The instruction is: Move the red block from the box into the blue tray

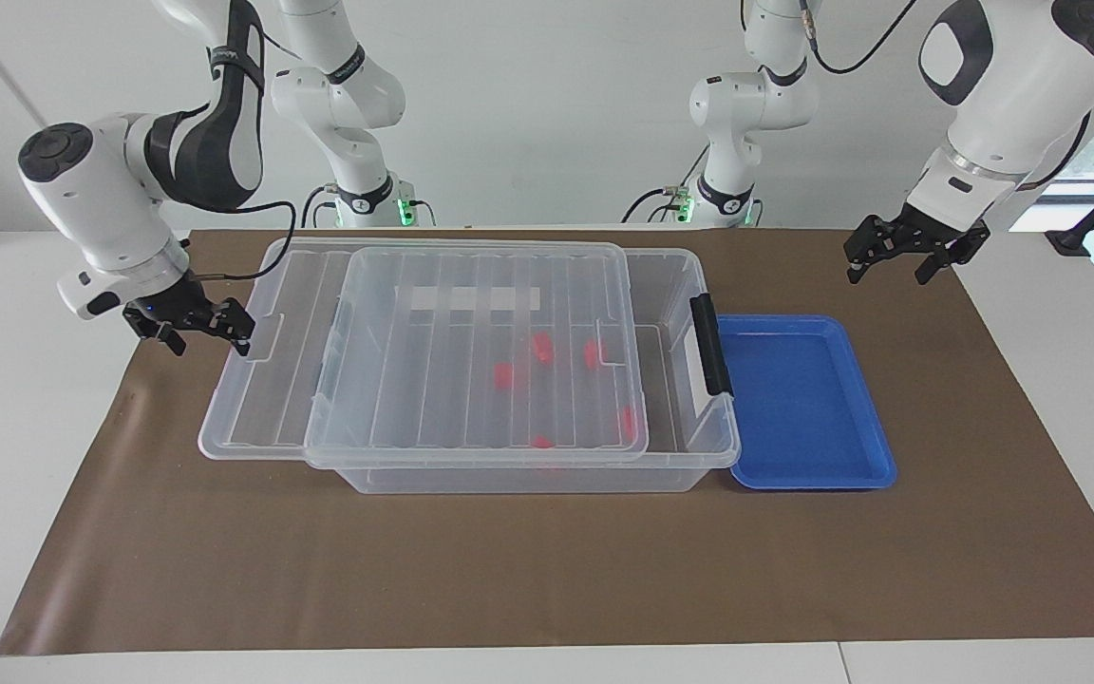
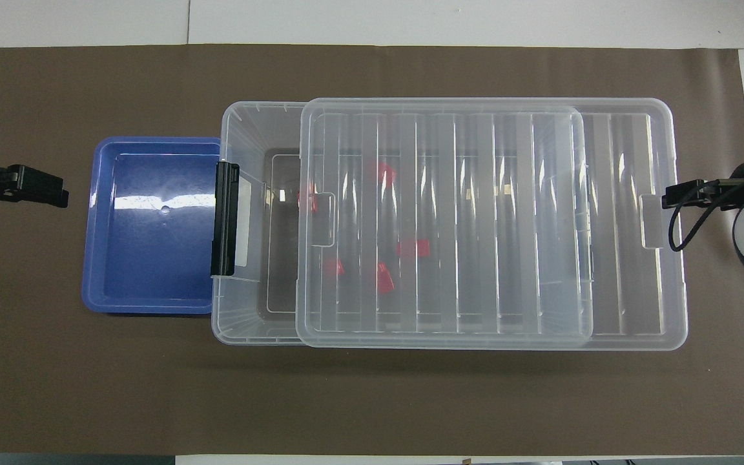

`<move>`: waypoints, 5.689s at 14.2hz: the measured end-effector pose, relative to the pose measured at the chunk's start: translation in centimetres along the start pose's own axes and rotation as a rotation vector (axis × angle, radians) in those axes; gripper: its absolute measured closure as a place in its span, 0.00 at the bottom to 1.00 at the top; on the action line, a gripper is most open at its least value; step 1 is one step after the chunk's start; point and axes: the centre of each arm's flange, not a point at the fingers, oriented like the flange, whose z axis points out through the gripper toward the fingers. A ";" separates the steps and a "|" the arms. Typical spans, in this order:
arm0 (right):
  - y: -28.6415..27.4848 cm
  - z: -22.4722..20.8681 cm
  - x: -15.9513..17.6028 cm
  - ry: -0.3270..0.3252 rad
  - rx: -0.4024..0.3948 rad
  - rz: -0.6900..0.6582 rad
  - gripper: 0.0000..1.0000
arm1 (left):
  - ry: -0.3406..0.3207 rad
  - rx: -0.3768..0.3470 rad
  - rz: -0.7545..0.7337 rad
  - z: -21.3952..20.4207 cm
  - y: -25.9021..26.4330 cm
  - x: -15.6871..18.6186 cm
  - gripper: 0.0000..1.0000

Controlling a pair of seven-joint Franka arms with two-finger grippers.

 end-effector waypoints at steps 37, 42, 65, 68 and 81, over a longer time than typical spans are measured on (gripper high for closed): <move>8.4 -0.2 -1.8 0.009 -0.006 -0.091 0.00 | 0.111 -0.038 0.084 10.5 27.4 -0.2 0.00; 8.1 -0.6 -1.5 0.014 -0.008 -0.098 0.00 | 0.105 -0.043 0.040 15.8 29.2 1.4 0.00; -3.3 -14.4 -5.2 -0.103 0.013 -0.003 0.00 | 0.128 -0.058 0.000 29.3 29.6 3.2 0.10; -3.1 -14.3 -5.4 -0.111 0.014 0.000 0.00 | 0.131 -0.058 -0.003 29.3 29.5 3.3 0.48; -2.7 -13.0 -5.2 -0.120 0.004 0.004 0.00 | 0.086 -0.025 -0.003 13.7 27.5 -0.9 0.66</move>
